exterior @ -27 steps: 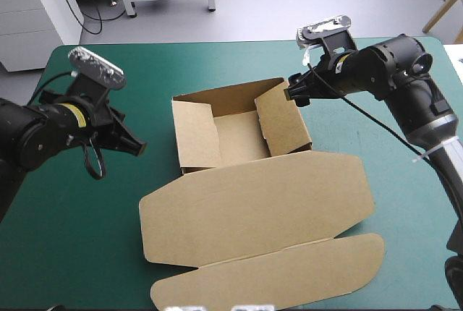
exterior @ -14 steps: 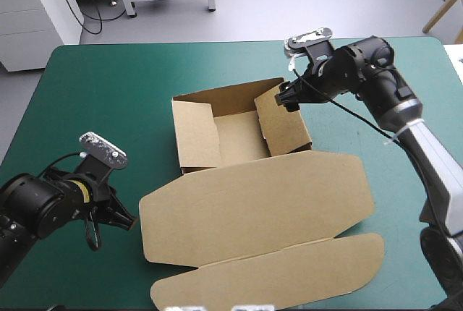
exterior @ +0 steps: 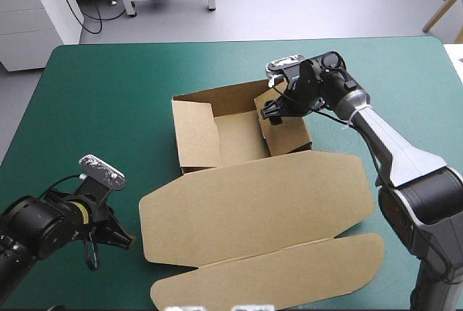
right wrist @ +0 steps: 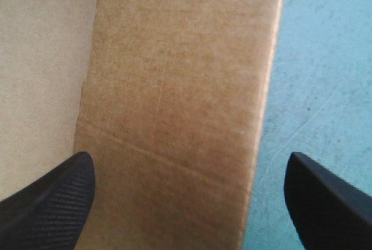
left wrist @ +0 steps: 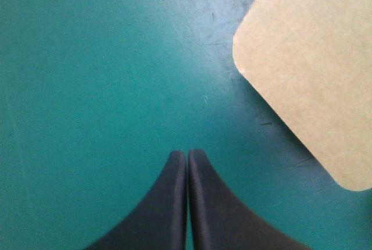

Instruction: Fold the box

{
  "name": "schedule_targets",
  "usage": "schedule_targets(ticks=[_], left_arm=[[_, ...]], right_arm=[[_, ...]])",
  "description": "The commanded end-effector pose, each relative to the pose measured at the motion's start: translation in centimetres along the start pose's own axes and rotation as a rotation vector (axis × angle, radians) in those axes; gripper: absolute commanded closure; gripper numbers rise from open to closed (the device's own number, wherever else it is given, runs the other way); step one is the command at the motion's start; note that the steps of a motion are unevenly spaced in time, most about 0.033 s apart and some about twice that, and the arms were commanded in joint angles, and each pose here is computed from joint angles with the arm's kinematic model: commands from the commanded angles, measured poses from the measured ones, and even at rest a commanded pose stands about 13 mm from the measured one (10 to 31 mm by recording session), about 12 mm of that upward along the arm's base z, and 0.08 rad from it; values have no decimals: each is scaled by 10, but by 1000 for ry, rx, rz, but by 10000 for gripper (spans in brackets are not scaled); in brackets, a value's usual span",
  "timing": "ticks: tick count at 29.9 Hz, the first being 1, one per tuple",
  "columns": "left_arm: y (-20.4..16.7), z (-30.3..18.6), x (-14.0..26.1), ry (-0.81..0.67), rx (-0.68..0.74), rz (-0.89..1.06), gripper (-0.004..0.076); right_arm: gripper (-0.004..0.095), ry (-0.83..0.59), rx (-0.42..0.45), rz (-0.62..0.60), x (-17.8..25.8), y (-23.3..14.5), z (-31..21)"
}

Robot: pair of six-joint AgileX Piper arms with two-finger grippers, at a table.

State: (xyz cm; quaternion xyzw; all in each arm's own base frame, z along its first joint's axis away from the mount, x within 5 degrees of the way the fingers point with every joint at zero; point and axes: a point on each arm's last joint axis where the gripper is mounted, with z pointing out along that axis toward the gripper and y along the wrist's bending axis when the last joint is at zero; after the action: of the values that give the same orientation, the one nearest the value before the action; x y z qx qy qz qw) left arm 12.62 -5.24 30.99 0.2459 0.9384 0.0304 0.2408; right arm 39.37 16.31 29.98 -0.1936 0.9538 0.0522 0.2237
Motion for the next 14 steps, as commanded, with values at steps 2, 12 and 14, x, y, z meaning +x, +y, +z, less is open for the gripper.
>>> schedule_targets(ticks=[2, 12, 14], left_arm=[[1, -8, -6, -69, -2, -9, 734], [1, -8, -6, -72, -2, -10, 734], [1, -8, -7, -74, -2, -10, 734]], right_arm=[[222, -120, -10, -5, -11, 1, -25], [670, -79, -11, -6, -10, 0, -13], [751, -77, -8, -8, -9, 0, -13]])
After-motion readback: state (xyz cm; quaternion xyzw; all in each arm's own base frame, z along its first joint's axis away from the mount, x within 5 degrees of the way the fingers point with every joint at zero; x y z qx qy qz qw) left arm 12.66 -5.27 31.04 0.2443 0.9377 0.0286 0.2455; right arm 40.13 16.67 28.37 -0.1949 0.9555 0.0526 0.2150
